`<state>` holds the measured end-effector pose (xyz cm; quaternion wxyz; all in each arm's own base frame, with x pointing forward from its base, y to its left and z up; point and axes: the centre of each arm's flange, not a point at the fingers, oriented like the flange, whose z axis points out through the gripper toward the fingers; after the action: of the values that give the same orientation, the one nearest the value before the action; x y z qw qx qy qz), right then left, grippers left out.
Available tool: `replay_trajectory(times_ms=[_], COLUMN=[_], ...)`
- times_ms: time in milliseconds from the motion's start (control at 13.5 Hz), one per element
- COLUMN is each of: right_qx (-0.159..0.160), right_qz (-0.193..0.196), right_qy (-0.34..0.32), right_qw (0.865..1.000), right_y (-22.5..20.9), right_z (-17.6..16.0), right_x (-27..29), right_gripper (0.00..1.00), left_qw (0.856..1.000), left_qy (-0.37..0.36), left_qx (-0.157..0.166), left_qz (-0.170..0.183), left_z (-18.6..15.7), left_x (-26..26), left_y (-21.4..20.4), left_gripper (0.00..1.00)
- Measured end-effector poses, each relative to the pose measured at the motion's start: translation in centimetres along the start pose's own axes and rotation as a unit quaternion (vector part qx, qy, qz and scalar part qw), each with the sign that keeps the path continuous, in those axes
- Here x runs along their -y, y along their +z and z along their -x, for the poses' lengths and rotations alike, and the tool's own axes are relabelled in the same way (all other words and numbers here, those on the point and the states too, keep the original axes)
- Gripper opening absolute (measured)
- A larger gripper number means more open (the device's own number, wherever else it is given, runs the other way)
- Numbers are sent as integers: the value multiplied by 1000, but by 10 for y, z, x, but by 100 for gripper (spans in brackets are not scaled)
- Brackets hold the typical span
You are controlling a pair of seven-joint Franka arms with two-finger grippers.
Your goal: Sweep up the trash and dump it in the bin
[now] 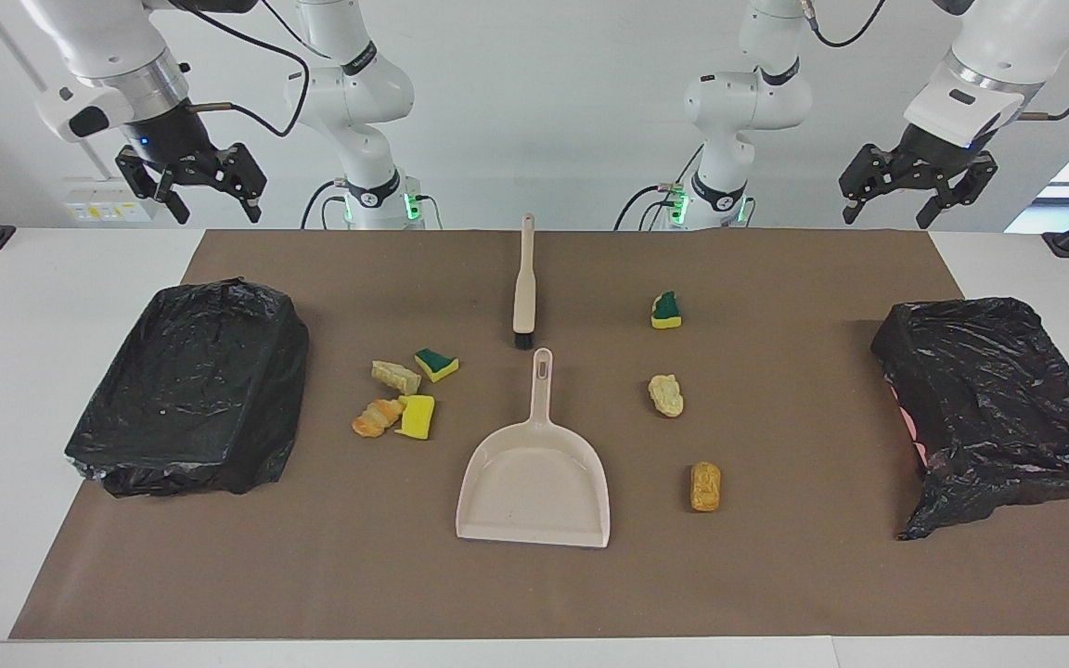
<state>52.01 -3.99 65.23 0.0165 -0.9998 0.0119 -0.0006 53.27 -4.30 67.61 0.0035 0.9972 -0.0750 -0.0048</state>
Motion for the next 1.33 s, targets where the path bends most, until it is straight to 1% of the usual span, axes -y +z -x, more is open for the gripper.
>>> replay_trajectory(times_ms=[222, 296, 1331], right_qx=[2, 2, 6], right_qz=[12, 13, 15], right_qy=[-48, -53, -55], right_qw=[999, 998, 998], right_y=[1, 1, 4], right_z=[-1, -1, -1], right_x=[9, 9, 4], right_gripper=[100, 100, 100], left_qw=[1000, 1000, 1000], left_qy=[19, 22, 23], left_qx=[0, 0, 0], left_qz=[0, 0, 0], left_z=[0, 0, 1], left_x=[0, 0, -1], left_y=[0, 0, -1], left_gripper=[100, 100, 100])
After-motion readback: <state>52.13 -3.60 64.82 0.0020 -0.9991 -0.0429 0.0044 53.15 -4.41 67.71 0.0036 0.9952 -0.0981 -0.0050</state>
